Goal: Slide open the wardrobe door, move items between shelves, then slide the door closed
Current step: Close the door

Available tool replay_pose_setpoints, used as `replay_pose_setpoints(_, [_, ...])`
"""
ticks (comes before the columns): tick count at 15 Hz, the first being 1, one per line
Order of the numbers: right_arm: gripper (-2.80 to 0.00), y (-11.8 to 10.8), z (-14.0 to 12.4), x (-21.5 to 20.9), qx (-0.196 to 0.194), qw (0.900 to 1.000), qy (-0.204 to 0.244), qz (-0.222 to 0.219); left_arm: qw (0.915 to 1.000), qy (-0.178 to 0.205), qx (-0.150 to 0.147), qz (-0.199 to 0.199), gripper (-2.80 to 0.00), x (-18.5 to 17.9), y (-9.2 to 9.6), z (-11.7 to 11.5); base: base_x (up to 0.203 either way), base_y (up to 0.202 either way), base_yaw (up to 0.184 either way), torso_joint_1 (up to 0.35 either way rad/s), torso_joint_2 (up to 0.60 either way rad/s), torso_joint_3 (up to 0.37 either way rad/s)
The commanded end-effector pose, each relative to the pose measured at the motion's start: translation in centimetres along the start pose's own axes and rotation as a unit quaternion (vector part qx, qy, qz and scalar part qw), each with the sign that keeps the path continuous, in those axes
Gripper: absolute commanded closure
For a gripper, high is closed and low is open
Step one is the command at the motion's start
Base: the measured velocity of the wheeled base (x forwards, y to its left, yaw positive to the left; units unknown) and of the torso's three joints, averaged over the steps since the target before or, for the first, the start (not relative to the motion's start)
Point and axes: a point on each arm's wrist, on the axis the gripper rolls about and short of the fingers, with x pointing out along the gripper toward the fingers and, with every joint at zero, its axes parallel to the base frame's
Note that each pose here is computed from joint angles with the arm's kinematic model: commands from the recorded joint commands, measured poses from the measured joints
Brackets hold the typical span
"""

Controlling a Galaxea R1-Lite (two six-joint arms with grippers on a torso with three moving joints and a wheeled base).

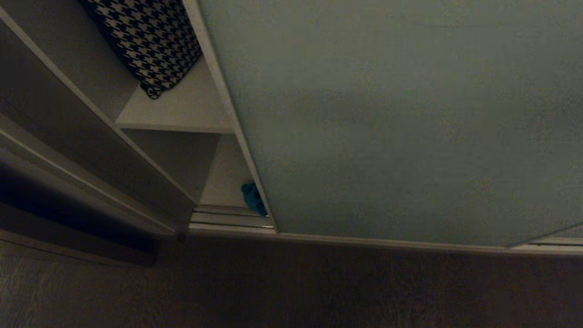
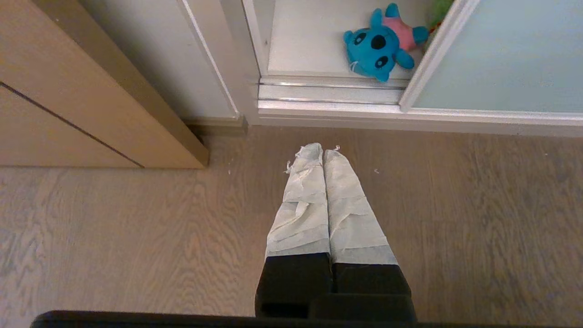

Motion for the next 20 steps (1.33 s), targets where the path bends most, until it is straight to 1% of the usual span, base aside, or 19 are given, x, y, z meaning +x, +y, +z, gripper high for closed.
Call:
replay_pose_setpoints(1, [0.0,1.3,-2.0,4.7,-0.044,0.995,0.063,-0.061,1.0,0.0,0.0,0.001,0.0,0.0,0.0,0.0,0.0,0.0,0.0,0.0,0.0,0.0])
replay_pose_setpoints(3, [0.0,1.1,-3.2,7.3,-0.064,0.989,0.092,-0.099,1.0,0.0,0.0,0.001,0.0,0.0,0.0,0.0,0.0,0.0,0.0,0.0,0.0,0.0])
replay_pose_setpoints(5, [0.0,0.4,-4.2,9.6,-0.074,0.984,0.102,-0.127,1.0,0.0,0.0,0.0,0.0,0.0,0.0,0.0,0.0,0.0,0.0,0.0,0.0,0.0])
replay_pose_setpoints(6, [0.0,-0.1,-4.7,10.7,-0.07,0.982,0.106,-0.141,1.0,0.0,0.0,0.001,0.0,0.0,0.0,0.0,0.0,0.0,0.0,0.0,0.0,0.0])
replay_pose_setpoints(7, [0.0,-0.5,-5.4,12.3,-0.059,0.982,0.111,-0.14,1.0,0.0,0.0,0.0,0.0,0.0,0.0,0.0,0.0,0.0,0.0,0.0,0.0,0.0])
replay_pose_setpoints(8, [0.0,-0.8,-5.8,13.6,-0.048,0.984,0.114,-0.129,1.0,0.0,0.0,0.0,0.0,0.0,0.0,0.0,0.0,0.0,0.0,0.0,0.0,0.0])
replay_pose_setpoints(10, [0.0,-1.2,-6.9,16.9,-0.013,0.989,0.124,-0.084,1.0,0.0,0.0,0.0,0.0,0.0,0.0,0.0,0.0,0.0,0.0,0.0,0.0,0.0])
replay_pose_setpoints(12, [0.0,-1.4,-7.5,20.1,0.032,0.99,0.132,-0.024,1.0,0.0,0.0,0.0,0.0,0.0,0.0,0.0,0.0,0.0,0.0,0.0,0.0,0.0])
replay_pose_setpoints(13, [0.0,-1.3,-7.5,21.4,0.067,0.987,0.142,0.018,1.0,0.0,0.0,0.0,0.0,0.0,0.0,0.0,0.0,0.0,0.0,0.0,0.0,0.0])
replay_pose_setpoints(14, [0.0,-1.2,-7.3,22.2,0.108,0.98,0.153,0.064,1.0,0.0,0.0,0.001,0.0,0.0,0.0,0.0,0.0,0.0,0.0,0.0,0.0,0.0])
replay_pose_setpoints(15, [0.0,-1.0,-7.4,22.9,0.162,0.964,0.169,0.124,1.0,0.0,0.0,0.0,0.0,0.0,0.0,0.0,0.0,0.0,0.0,0.0,0.0,0.0])
replay_pose_setpoints(16, [0.0,-0.9,-8.1,23.5,0.215,0.941,0.191,0.177,1.0,0.0,0.0,0.0,0.0,0.0,0.0,0.0,0.0,0.0,0.0,0.0,0.0,0.0])
replay_pose_setpoints(17, [0.0,-0.8,-8.7,24.0,0.257,0.919,0.213,0.209,1.0,0.0,0.0,0.0,0.0,0.0,0.0,0.0,0.0,0.0,0.0,0.0,0.0,0.0])
replay_pose_setpoints(18, [0.0,-0.8,-9.1,24.2,0.285,0.903,0.226,0.23,1.0,0.0,0.0,0.0,0.0,0.0,0.0,0.0,0.0,0.0,0.0,0.0,0.0,0.0])
replay_pose_setpoints(20, [0.0,-0.7,-9.2,24.3,0.319,0.875,0.241,0.272,1.0,0.0,0.0,0.0,0.0,0.0,0.0,0.0,0.0,0.0,0.0,0.0,0.0,0.0])
